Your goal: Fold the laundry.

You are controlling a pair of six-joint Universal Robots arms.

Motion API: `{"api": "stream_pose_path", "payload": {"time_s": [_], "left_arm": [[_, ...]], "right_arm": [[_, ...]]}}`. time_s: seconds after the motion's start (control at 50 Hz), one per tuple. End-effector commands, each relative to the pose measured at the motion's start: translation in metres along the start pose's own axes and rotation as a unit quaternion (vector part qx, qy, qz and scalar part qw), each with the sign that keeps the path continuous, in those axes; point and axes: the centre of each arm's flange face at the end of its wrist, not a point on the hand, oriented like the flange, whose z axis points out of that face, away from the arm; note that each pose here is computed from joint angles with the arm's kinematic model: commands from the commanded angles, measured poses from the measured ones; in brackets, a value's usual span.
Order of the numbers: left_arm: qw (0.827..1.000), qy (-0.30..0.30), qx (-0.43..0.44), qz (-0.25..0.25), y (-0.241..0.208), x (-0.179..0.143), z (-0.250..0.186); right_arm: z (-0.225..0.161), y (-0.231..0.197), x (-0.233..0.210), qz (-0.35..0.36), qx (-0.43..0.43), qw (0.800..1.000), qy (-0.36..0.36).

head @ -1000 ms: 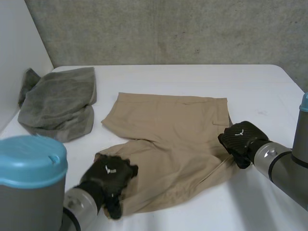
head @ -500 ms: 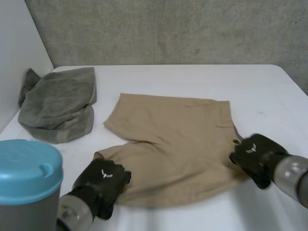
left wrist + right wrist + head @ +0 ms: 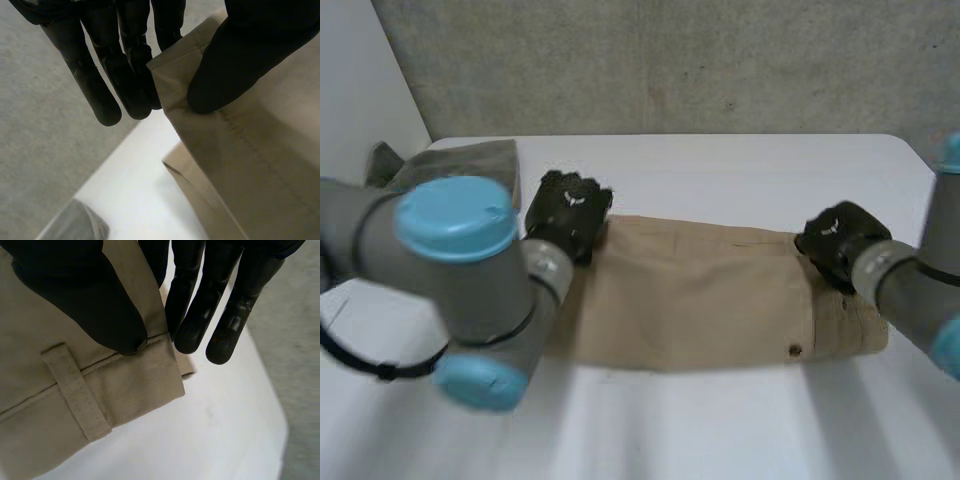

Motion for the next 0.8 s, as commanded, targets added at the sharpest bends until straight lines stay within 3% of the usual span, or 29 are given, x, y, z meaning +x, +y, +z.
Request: {"api": "stream_pose_path", "payload": {"time_s": [0.02, 0.14, 0.26, 0.34, 0.46, 0.56, 0.66, 0.8], "left_arm": [[0.997, -0.037, 0.047, 0.043, 0.023, 0.012, 0.064], [0.986, -0.089, 0.101, 0.101, 0.035, 0.018, 0.102], [0.985, -0.094, 0.101, 0.106, 0.054, 0.022, 0.115], [0.983, -0.089, 0.123, 0.101, 0.059, 0.032, 0.112], [0.969, -0.120, 0.201, 0.075, 0.031, 0.029, 0.093], [0.971, -0.117, 0.196, 0.071, 0.022, 0.024, 0.071], [0.977, -0.113, 0.179, 0.039, 0.004, 0.006, 0.038], [0.989, -0.047, 0.114, -0.084, 0.010, 0.003, -0.009]], "right_arm": [[0.048, -0.011, 0.001, -0.012, 0.044, 0.996, 0.075], [0.088, -0.014, 0.006, -0.017, 0.075, 0.989, 0.125], [0.128, -0.006, -0.003, -0.032, 0.088, 0.984, 0.149], [0.135, 0.000, 0.000, -0.024, 0.067, 0.982, 0.173], [0.113, -0.009, 0.022, 0.033, 0.068, 0.976, 0.203], [0.046, -0.046, 0.056, 0.105, 0.139, 0.963, 0.203], [0.017, -0.032, 0.043, 0.122, 0.114, 0.978, 0.125], [0.005, 0.025, 0.008, 0.188, -0.001, 0.982, 0.008]]}}
